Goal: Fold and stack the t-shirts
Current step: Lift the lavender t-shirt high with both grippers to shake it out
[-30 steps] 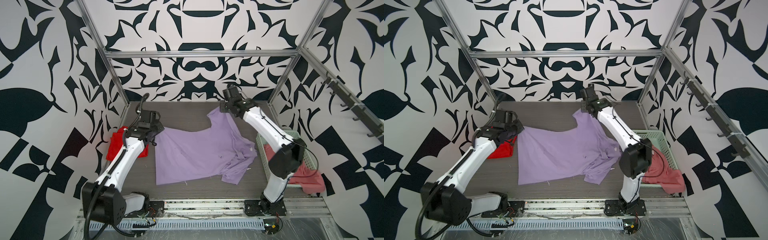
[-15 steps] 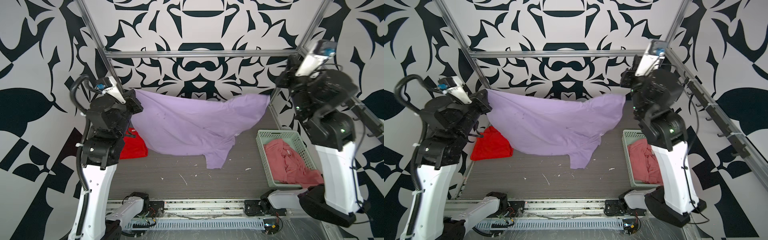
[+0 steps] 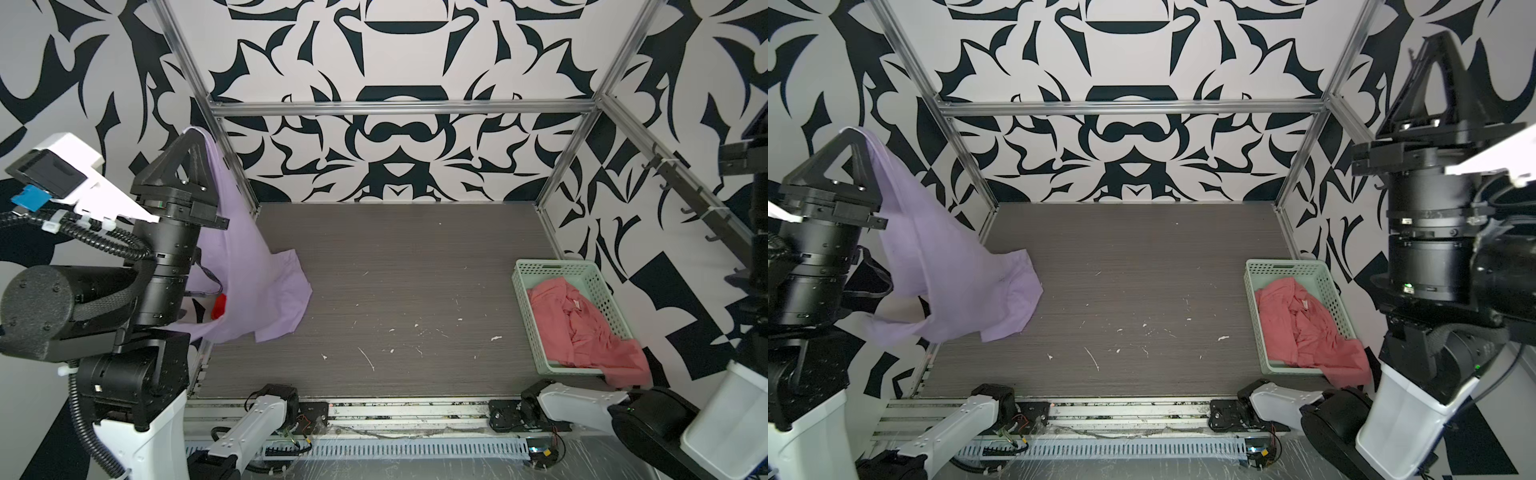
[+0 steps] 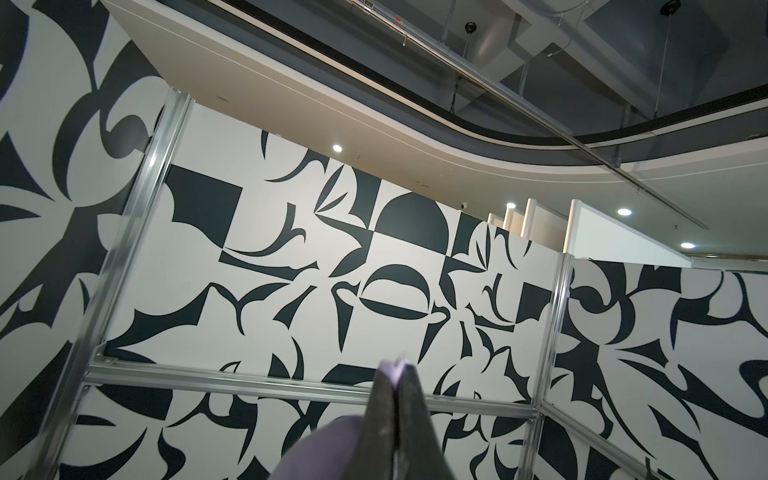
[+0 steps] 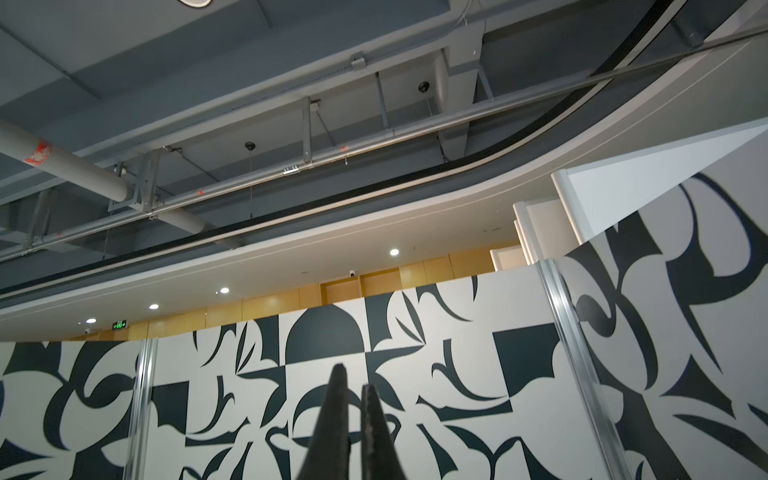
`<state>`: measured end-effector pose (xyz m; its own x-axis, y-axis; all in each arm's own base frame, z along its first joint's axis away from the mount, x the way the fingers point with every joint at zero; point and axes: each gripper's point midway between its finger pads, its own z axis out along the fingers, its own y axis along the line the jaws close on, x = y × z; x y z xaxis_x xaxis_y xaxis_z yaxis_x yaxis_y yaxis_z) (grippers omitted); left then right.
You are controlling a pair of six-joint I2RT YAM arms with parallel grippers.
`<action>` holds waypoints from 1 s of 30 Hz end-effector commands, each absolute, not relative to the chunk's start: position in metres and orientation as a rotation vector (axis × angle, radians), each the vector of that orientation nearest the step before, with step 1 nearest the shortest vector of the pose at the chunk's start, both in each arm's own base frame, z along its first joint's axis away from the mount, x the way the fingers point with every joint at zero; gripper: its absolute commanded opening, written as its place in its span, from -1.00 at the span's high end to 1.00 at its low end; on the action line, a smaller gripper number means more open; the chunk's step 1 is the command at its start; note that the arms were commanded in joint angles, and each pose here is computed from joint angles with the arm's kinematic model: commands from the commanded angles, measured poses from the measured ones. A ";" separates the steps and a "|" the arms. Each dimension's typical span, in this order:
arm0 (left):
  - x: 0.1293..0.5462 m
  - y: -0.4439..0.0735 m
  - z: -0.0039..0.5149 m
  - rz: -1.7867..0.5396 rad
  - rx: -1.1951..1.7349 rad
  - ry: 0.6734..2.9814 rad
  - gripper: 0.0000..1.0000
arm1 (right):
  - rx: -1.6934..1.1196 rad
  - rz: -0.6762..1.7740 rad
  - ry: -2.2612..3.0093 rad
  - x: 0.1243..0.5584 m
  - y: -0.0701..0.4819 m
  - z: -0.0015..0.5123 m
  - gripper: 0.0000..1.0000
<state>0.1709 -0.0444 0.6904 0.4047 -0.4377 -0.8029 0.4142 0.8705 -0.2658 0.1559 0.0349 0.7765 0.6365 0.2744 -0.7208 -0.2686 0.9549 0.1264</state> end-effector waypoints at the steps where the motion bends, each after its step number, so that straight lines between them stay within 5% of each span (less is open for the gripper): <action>1: 0.205 -0.052 0.674 -0.572 -0.044 1.082 1.00 | -0.003 0.327 1.025 0.231 0.070 0.727 1.00; 10: 0.251 -0.099 0.703 -0.916 0.031 1.059 1.00 | 0.030 0.371 1.313 0.318 0.109 0.624 1.00; 15: 0.257 -0.158 0.750 -1.114 0.156 0.933 1.00 | 0.057 0.375 1.361 0.330 0.112 0.593 1.00; 20: 0.262 -0.164 0.779 -1.153 0.135 0.841 1.00 | 0.081 0.336 1.386 0.325 0.102 0.578 1.00; 25: 0.301 -0.165 0.730 -1.074 0.044 0.989 1.00 | 0.129 0.310 1.448 0.324 0.094 0.547 1.00; 30: 0.331 -0.147 0.638 -0.842 -0.086 1.238 1.00 | 0.167 0.318 1.565 0.340 0.100 0.497 0.60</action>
<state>0.3287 -0.1716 0.6618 0.0121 -0.6362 -0.7714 0.6372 0.5994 -0.4844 0.3245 0.0945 0.5240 0.0349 0.2700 -0.9622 -0.1248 0.9565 0.2638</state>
